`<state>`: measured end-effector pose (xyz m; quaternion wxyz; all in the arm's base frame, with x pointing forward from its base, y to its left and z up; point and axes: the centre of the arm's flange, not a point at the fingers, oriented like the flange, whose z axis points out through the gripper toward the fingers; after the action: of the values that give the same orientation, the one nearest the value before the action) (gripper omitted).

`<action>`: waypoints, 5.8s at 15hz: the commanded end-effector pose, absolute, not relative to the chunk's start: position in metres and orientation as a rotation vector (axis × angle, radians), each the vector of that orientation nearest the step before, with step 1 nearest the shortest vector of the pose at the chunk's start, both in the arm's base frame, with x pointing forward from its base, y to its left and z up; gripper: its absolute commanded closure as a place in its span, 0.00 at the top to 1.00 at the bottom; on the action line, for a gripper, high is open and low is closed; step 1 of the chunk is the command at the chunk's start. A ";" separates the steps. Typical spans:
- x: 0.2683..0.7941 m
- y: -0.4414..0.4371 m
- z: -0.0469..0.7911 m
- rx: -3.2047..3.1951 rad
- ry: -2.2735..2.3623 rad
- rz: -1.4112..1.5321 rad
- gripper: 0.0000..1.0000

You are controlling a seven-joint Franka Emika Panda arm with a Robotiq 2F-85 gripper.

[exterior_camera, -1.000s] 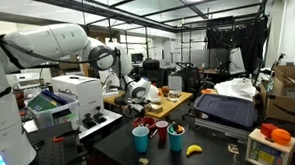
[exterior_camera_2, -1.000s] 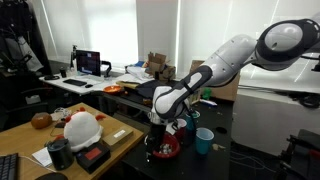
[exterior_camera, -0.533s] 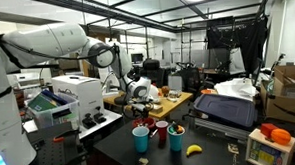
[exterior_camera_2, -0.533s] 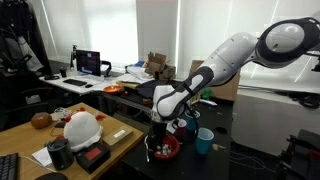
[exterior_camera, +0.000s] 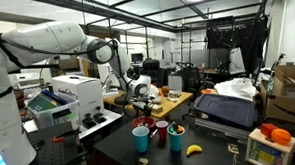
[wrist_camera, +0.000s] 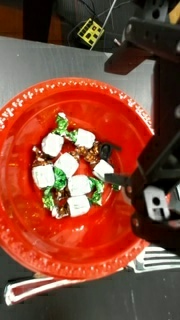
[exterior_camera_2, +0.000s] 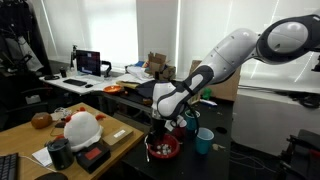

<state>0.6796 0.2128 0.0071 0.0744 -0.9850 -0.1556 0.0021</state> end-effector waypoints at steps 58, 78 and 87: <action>0.589 0.193 0.058 -2.968 -0.680 0.247 0.00; 0.404 0.064 0.158 -3.176 -0.056 -0.222 0.00; 0.404 0.050 0.153 -3.204 -0.152 -0.340 0.00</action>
<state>0.4099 0.0365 0.1498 -0.0511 -0.9945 -0.0309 -0.0865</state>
